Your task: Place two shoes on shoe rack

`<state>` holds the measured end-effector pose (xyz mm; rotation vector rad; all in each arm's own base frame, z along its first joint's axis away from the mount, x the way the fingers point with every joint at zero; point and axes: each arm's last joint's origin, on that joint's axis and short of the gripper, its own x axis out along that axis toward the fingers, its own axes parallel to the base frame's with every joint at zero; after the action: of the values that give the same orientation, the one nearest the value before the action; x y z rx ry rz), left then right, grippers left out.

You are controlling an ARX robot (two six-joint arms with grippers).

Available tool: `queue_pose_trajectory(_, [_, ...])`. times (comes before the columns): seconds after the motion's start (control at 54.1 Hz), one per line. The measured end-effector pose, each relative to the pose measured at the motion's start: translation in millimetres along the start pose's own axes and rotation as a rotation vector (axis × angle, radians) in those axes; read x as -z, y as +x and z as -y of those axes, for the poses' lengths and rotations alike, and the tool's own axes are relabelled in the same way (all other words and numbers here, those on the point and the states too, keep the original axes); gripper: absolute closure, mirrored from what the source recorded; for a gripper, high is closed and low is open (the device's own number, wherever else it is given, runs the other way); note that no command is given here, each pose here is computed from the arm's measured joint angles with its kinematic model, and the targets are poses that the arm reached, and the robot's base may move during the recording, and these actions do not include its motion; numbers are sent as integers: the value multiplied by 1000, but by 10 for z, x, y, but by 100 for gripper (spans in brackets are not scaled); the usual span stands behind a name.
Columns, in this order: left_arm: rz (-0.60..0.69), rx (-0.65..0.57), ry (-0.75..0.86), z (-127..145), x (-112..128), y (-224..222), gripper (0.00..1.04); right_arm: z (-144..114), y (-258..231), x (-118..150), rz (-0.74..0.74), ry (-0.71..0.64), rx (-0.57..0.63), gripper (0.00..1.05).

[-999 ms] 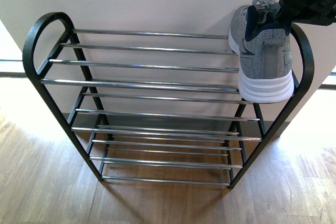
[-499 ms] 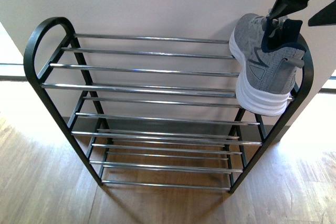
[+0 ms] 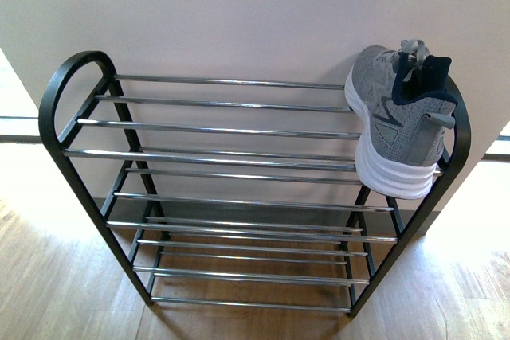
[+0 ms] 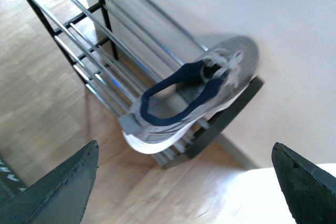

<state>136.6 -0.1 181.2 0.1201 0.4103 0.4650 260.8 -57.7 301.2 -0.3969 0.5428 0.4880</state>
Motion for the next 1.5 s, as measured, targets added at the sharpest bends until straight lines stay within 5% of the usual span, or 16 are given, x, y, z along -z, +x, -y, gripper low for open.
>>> queue_pose_trajectory(0.259, [0, 0, 0, 0, 0, 0, 103, 423, -215, 275, 151, -183, 315, 9])
queue_pose_trajectory(0.37, [0, 0, 0, 0, 0, 0, 103, 531, -358, 389, 276, -76, 414, 9])
queue_pose_trajectory(0.703, [0, 0, 0, 0, 0, 0, 103, 490, -482, 688, 451, 317, 360, 9])
queue_pose_trajectory(0.795, [0, 0, 0, 0, 0, 0, 103, 273, -427, 711, 516, 353, 512, 27])
queue_pose_trajectory(0.962, [0, 0, 0, 0, 0, 0, 103, -339, -262, 843, 533, 385, 501, 61])
queue_pose_trajectory(1.184, [0, 0, 0, 0, 0, 0, 103, -814, -156, 1001, 531, 391, 502, 103])
queue_pose_trajectory(1.498, [0, 0, 0, 0, 0, 0, 103, -1176, -115, 1146, 532, 392, 496, 103])
